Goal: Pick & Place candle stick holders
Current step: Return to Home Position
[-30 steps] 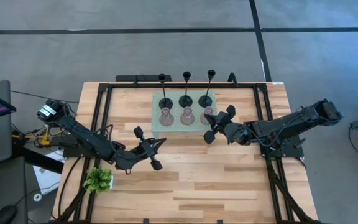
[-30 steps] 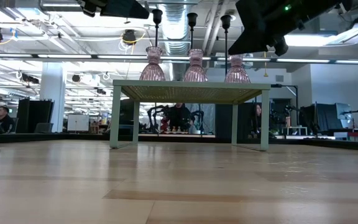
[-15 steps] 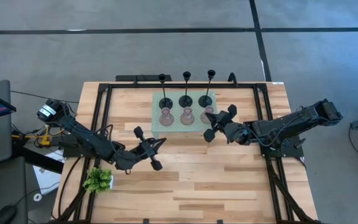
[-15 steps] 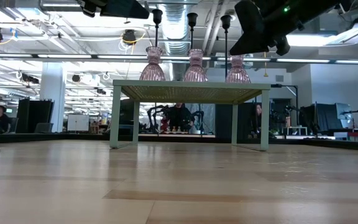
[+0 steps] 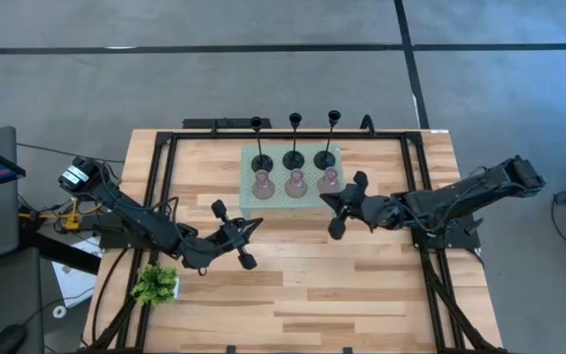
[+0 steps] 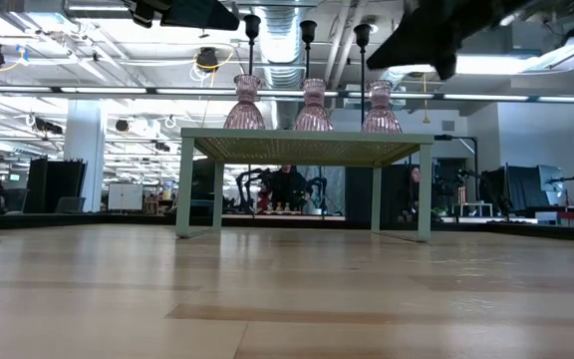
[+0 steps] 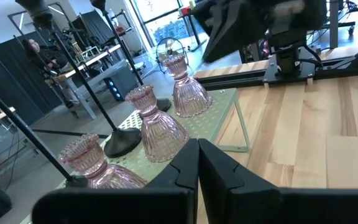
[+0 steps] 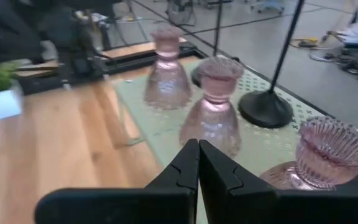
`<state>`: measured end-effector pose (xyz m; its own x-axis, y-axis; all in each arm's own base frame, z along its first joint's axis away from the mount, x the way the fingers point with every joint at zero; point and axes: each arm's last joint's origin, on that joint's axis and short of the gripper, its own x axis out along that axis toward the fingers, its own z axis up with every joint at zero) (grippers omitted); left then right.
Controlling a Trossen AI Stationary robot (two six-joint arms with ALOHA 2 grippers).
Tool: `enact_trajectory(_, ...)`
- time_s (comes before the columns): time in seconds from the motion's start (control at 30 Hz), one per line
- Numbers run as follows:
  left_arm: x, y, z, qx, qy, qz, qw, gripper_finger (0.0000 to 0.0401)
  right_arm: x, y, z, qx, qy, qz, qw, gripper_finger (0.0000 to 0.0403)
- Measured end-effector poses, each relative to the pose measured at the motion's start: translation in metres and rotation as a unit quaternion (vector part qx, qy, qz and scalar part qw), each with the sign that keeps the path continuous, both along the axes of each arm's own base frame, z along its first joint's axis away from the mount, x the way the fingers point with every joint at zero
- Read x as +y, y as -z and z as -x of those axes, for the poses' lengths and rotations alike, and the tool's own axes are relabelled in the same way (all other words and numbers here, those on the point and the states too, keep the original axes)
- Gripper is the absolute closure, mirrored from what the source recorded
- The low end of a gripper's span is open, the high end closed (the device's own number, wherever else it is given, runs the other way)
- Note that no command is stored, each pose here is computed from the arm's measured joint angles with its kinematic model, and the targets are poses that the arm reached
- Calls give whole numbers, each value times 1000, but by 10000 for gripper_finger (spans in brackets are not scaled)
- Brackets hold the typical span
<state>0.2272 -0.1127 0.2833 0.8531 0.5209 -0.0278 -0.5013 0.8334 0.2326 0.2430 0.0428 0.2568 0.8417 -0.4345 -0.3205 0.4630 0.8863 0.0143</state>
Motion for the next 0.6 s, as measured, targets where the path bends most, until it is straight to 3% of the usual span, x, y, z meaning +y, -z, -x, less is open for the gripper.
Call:
enact_trajectory(0.2, 0, 0, 0, 0, -3, 0, 1000, 393, 15, -11, 24, 13, -30, -24, 999, 403)
enact_trajectory(0.43, 0, 0, 0, 0, -4, 0, 1000, 393, 11, -3, 53, 47, 95, 3, 994, 403)
enact_trajectory(0.6, 0, 0, 0, 0, -4, 0, 1000, 393, 3, -4, 54, 70, 106, 36, 991, 403)
